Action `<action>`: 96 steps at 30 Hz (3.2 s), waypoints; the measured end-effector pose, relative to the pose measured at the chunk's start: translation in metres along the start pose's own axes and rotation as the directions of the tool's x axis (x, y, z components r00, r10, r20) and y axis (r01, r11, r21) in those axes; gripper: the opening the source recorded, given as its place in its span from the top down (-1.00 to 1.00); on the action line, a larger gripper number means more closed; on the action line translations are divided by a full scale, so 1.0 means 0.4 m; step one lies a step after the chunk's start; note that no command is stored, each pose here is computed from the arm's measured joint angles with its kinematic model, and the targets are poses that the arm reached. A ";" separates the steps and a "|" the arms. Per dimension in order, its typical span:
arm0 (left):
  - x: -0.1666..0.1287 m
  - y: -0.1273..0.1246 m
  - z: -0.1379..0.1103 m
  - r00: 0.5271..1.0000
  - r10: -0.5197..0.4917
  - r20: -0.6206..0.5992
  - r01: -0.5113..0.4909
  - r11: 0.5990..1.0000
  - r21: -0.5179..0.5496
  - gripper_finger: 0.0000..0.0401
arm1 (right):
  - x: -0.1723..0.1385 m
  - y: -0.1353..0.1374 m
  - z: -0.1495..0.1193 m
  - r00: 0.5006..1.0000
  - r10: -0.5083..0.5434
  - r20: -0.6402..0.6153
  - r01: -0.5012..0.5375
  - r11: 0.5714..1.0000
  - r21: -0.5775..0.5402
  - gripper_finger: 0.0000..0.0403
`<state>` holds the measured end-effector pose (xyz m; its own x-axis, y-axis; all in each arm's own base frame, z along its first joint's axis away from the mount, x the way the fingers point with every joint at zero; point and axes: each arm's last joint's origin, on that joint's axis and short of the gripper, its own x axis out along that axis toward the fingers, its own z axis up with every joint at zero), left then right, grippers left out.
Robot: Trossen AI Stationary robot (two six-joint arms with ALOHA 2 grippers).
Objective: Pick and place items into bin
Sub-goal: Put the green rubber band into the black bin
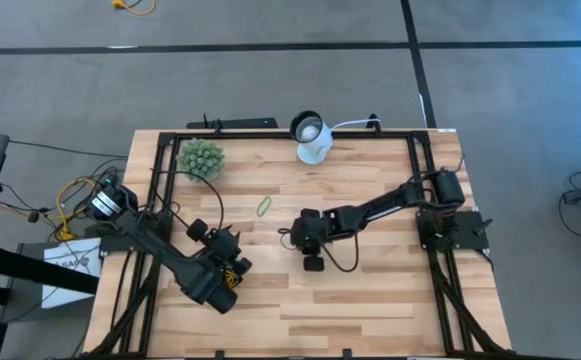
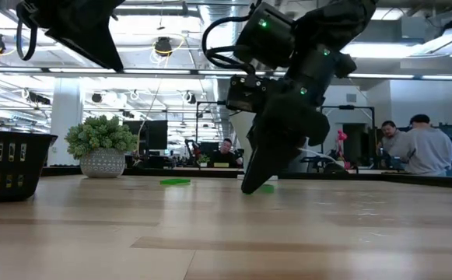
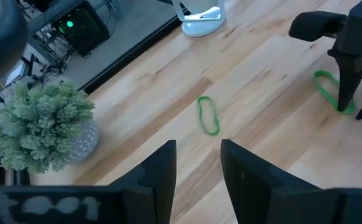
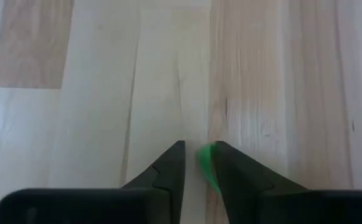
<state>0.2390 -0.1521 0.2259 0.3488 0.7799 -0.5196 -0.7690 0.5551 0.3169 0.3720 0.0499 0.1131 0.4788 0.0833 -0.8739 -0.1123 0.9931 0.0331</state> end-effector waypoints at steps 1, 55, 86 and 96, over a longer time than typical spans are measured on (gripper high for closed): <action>0.000 -0.001 0.000 1.000 -0.002 0.000 0.002 1.000 -0.003 0.42 | 0.000 0.002 -0.001 1.000 -0.015 -0.002 0.015 1.000 0.012 0.65; -0.014 0.051 0.023 0.997 0.042 -0.068 -0.029 0.983 0.182 0.42 | 0.135 0.173 0.379 0.723 0.168 0.670 -0.197 0.980 -0.033 0.98; -0.017 0.232 -0.095 0.984 -0.003 -0.180 -0.008 0.998 -0.058 1.00 | 0.101 0.154 0.368 0.831 0.149 0.535 -0.158 0.987 -0.030 0.71; -0.016 0.217 -0.104 0.983 -0.012 -0.182 0.003 0.999 -0.049 1.00 | 0.105 0.120 0.329 0.915 -0.161 0.370 0.142 0.987 0.079 0.78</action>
<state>0.1478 -0.1211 0.2238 0.2547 0.7077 -0.6591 -0.7931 0.5428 0.2764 0.5013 0.1120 0.1419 0.7787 -0.0537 -0.6252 0.0259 0.9982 -0.0535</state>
